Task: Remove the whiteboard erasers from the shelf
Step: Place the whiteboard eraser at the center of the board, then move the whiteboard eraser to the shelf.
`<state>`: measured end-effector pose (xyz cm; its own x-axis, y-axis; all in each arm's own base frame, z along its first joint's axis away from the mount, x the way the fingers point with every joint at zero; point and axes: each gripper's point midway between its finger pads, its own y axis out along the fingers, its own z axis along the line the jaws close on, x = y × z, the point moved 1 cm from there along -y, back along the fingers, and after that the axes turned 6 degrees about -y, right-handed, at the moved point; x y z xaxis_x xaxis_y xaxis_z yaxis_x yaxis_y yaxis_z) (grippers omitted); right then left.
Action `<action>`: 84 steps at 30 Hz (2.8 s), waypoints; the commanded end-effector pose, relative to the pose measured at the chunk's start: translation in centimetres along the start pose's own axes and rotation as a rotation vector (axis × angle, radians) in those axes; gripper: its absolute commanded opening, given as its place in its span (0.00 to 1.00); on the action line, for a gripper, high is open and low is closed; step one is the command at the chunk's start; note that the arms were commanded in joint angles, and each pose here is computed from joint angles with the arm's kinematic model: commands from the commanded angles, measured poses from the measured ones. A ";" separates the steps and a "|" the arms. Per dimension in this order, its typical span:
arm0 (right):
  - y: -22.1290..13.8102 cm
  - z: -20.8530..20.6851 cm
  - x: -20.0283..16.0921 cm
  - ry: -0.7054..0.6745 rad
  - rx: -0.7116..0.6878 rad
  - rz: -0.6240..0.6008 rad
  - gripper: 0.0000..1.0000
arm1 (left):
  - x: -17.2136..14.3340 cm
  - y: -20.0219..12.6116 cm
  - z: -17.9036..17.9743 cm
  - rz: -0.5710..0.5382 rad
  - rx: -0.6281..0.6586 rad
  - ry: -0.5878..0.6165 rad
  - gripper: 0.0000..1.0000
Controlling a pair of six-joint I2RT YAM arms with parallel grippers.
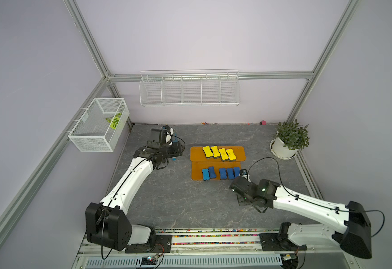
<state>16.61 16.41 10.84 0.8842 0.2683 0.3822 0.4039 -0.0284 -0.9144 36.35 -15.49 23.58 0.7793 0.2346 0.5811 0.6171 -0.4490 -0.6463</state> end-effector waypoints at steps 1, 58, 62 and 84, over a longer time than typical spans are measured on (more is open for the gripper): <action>1.3 0.7 -1.9 0.099 -0.005 0.032 0.30 | -0.2 0.1 0.4 -0.008 0.021 -0.005 0.50; -3.7 -0.8 16.1 -0.019 0.225 -0.173 0.54 | 1.7 3.2 -2.5 0.080 -0.030 -0.040 0.46; -3.1 -1.9 20.0 -0.022 0.225 -0.189 0.53 | 2.2 3.7 -2.5 0.087 -0.013 -0.026 0.46; 0.9 -2.9 23.2 -0.018 0.202 -0.102 0.53 | 2.0 4.6 -1.5 0.114 -0.031 -0.043 0.46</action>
<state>38.12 20.22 19.45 0.8287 0.2688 0.4909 0.4485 0.2058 -0.8698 40.59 -18.49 22.21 0.8518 0.2272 0.4721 0.5187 -0.4921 -0.6992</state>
